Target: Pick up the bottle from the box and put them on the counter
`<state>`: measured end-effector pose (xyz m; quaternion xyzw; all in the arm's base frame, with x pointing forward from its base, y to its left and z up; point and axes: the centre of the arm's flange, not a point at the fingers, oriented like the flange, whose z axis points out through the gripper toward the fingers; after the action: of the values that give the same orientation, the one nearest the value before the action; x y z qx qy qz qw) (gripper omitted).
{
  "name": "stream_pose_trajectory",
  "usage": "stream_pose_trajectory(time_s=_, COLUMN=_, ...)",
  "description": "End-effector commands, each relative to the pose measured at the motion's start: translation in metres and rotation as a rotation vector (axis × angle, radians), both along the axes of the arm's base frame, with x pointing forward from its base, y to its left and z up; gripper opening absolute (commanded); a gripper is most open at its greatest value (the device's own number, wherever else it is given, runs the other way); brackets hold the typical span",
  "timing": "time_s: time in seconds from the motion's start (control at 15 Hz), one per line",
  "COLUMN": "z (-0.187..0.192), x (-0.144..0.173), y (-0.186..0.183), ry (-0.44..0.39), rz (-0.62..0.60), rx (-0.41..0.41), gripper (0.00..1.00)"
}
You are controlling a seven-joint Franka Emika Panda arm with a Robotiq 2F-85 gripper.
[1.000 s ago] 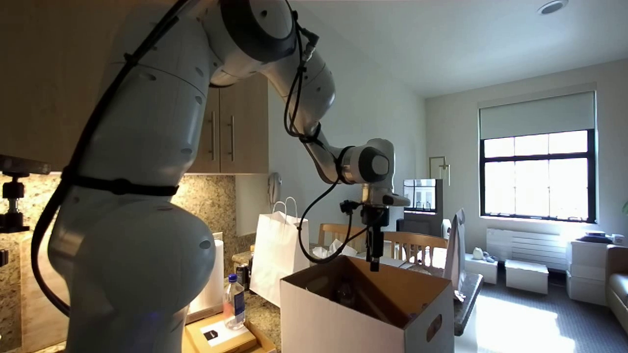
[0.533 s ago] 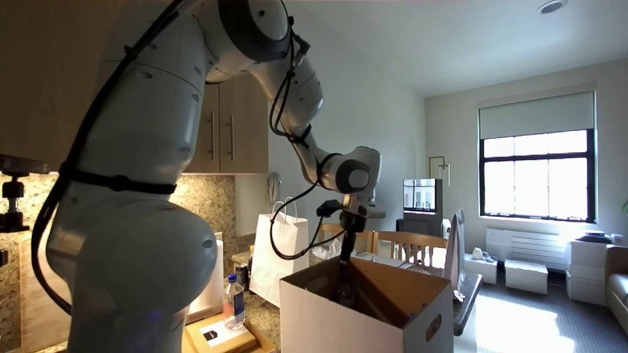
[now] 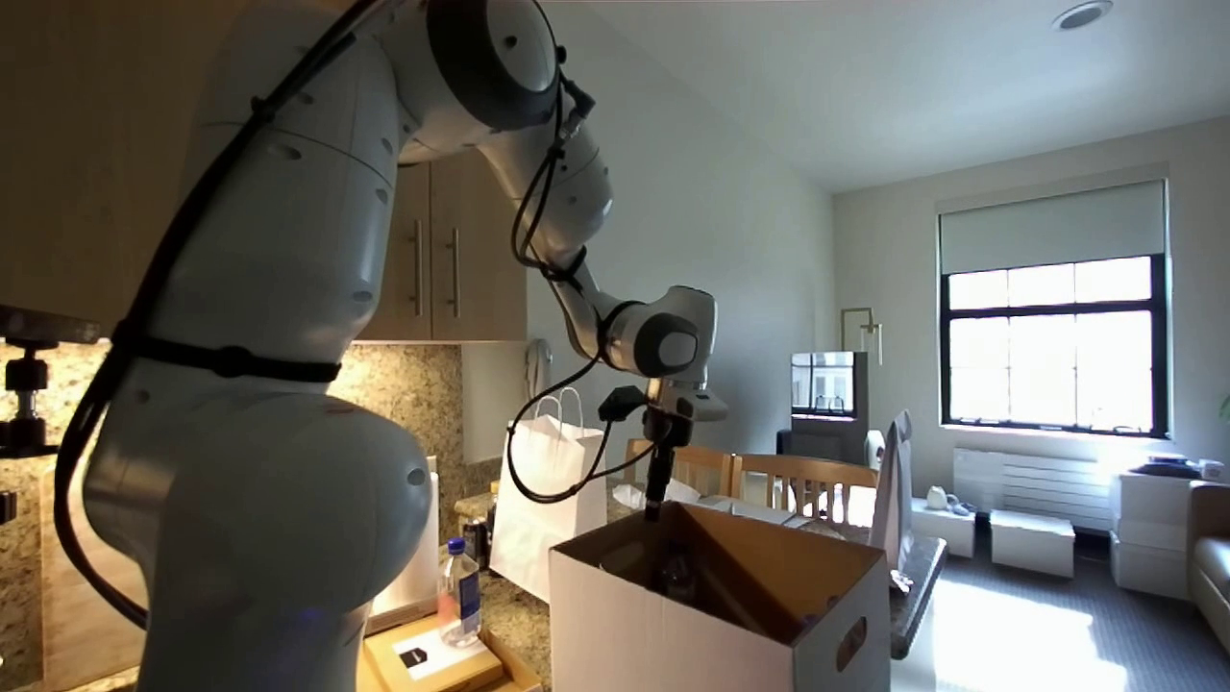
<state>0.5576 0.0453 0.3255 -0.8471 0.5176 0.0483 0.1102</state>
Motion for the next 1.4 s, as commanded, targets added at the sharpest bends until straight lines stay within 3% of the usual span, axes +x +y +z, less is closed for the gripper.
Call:
stream_pose_trajectory(time_s=0.0, z=0.021, x=0.014, y=-0.044, ry=-0.1, rz=-0.168, rx=0.025, gripper=1.0)
stream_pose_trajectory(time_s=0.33, z=0.029, x=0.034, y=-0.132, ry=-0.108, rz=-0.412, rx=0.086, gripper=1.0)
stream_pose_trajectory(time_s=0.53, z=0.027, x=0.021, y=-0.161, ry=-0.123, rz=-0.526, rx=0.113, gripper=1.0)
stream_pose_trajectory(time_s=0.67, z=0.022, x=0.02, y=-0.172, ry=-0.136, rz=-0.579, rx=0.11, gripper=1.0)
stream_pose_trajectory(time_s=0.87, z=0.009, x=0.023, y=-0.185, ry=-0.245, rz=-0.686, rx=0.056, gripper=1.0)
stream_pose_trajectory(time_s=0.93, z=0.003, x=0.021, y=-0.186, ry=-0.246, rz=-0.709, rx=0.044, gripper=1.0)
stream_pose_trajectory(time_s=1.0, z=0.017, x=0.026, y=-0.187, ry=-0.225, rz=-0.637, rx=0.048, gripper=1.0)
stream_pose_trajectory(time_s=1.33, z=0.001, x=0.029, y=-0.186, ry=-0.231, rz=-0.671, rx=0.011, gripper=1.0)
